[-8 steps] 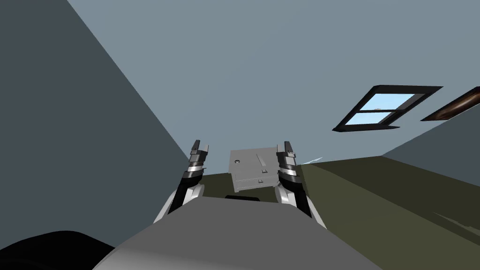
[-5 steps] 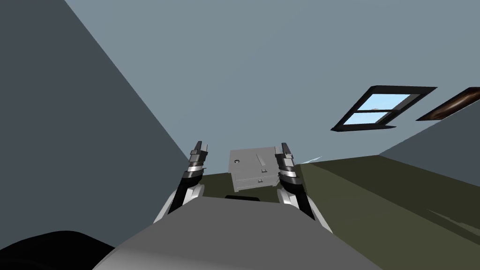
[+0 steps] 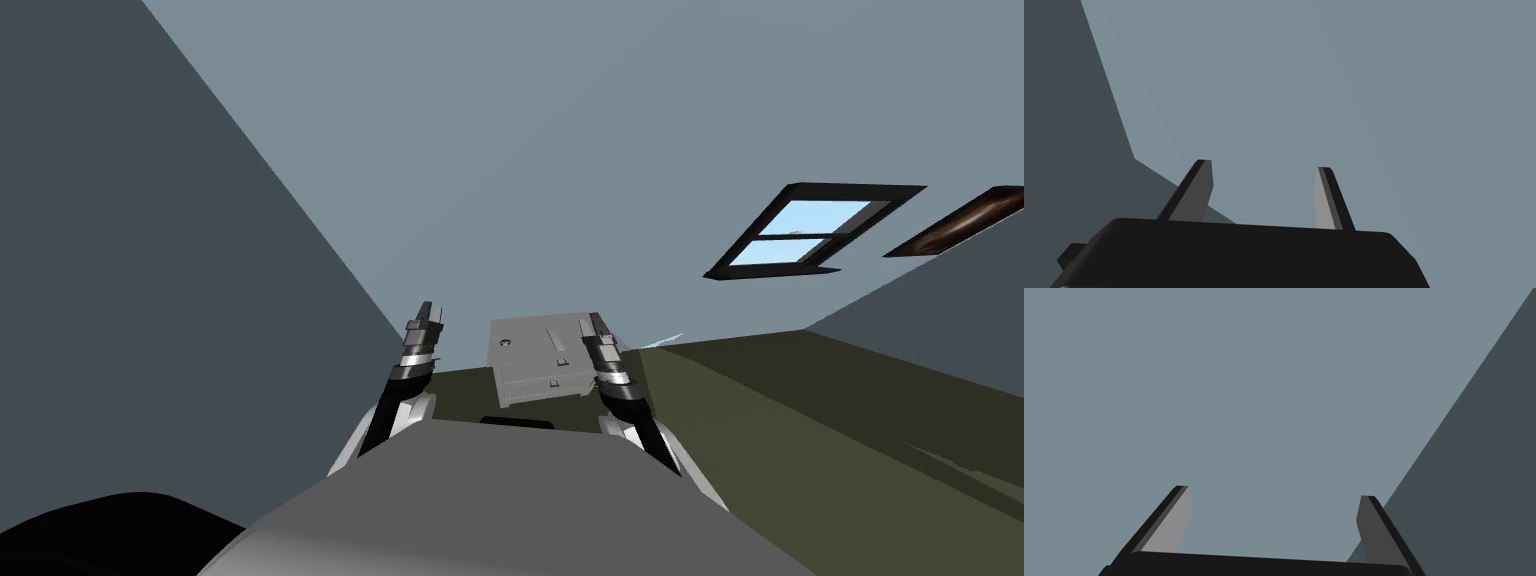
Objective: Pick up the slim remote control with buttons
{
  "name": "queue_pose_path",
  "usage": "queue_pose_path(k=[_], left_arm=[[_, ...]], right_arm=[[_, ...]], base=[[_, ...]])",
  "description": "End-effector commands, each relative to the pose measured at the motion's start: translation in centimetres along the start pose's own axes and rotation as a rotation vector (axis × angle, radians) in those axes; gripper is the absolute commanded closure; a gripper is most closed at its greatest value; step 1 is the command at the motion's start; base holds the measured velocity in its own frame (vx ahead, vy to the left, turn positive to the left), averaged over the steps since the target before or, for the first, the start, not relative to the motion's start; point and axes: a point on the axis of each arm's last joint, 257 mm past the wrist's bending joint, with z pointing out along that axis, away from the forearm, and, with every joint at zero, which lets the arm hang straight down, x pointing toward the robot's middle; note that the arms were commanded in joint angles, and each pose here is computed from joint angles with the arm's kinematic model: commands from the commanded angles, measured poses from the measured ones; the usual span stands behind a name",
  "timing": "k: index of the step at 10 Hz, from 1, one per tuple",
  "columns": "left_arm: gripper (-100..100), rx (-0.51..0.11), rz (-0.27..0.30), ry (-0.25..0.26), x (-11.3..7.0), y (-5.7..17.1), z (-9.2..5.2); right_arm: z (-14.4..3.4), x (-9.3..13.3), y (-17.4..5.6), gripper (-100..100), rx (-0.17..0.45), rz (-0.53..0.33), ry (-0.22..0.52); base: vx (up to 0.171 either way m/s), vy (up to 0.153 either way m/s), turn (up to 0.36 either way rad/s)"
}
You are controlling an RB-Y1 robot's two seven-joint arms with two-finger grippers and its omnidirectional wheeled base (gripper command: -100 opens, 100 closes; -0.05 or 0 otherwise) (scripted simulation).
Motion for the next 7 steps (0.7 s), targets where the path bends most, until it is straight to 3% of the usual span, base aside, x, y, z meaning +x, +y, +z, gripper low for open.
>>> queue_pose_path(k=[1, 4, 5, 6, 7], left_arm=[[0, 0.0, 0.0, 0.0, 0.0, 0.0, 0.0], [0, 0.0, 0.0, 0.0, 0.0, 0.0, 0.0], [0, 0.0, 0.0, 0.0, 0.0, 0.0, 0.0], [0, 0.0, 0.0, 0.0, 0.0, 0.0, 0.0], [0, 0.0, 0.0, 0.0, 0.0, 0.0, 0.0]], right_arm=[[-1.6, 1.2, -1.9, -100, 0.051, 0.021, 0.057], [-3.1, 2.1, -3.4, -100, 0.095, 0.024, 0.123], [-4.7, 2.8, -5.0, -100, 0.143, 0.041, 0.166], [-4.8, 2.9, -5.0, -100, 0.144, 0.038, 0.173], [-6.7, 3.6, -6.7, -100, 0.198, 0.056, 0.218]], base=[[-0.047, 0.004, 0.033], [-0.037, -0.002, 0.022], [-0.036, -0.001, 0.068], [-0.032, 0.0, 0.023], [-0.039, 0.003, 0.065]])
